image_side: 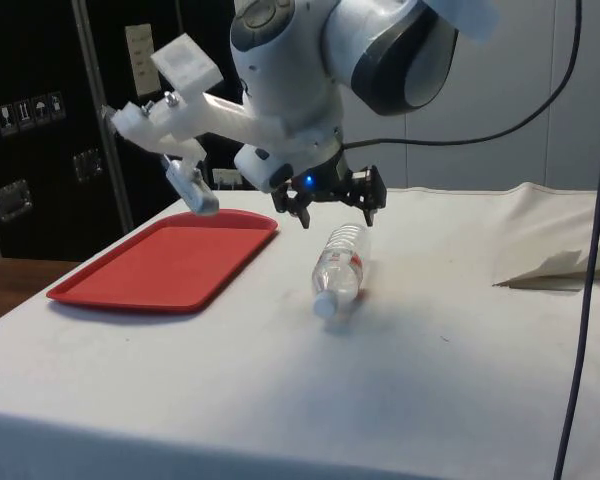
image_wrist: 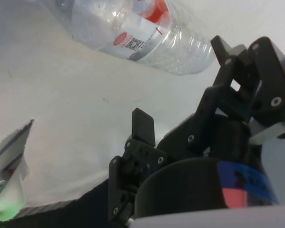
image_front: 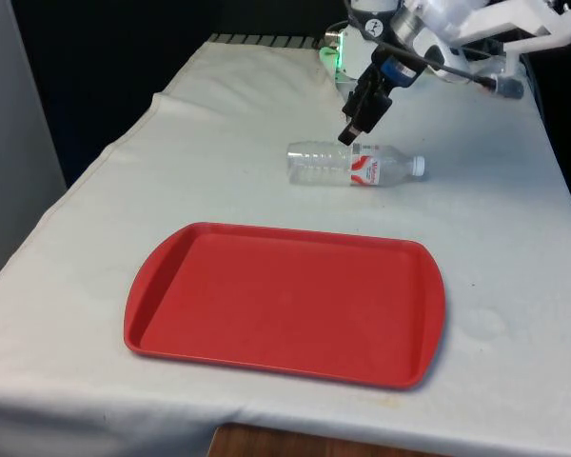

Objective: Place the bottle upright on the tray.

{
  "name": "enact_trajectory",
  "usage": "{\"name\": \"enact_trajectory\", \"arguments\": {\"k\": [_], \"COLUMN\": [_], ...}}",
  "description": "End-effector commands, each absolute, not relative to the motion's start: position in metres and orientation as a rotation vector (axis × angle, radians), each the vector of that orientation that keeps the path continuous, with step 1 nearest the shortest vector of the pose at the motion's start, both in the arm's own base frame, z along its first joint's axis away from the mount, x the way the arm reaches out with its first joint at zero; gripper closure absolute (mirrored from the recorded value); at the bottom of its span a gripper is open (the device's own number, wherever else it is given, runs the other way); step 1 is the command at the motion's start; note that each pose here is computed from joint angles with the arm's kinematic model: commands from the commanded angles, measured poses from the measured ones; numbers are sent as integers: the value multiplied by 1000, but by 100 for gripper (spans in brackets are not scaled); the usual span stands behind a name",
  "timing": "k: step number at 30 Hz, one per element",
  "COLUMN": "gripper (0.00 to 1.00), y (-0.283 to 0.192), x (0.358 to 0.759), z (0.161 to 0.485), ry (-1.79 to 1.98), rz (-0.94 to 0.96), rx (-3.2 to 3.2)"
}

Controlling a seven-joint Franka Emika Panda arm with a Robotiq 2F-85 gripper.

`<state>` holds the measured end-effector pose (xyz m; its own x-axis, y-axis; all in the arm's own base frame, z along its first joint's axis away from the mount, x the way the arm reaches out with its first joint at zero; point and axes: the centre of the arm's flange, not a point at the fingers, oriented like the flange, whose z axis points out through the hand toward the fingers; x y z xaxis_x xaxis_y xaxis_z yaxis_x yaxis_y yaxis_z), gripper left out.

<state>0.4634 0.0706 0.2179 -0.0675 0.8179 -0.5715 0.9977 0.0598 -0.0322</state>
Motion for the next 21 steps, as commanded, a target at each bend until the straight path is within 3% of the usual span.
{"name": "enact_trajectory", "arguments": {"k": [1,21], "gripper": [0,0], "y": [71,97], "x": [463,457], "z": [217,204], "ry": [1942,1913], "rz": [-609,-677], "rx": [1805,1709]}}
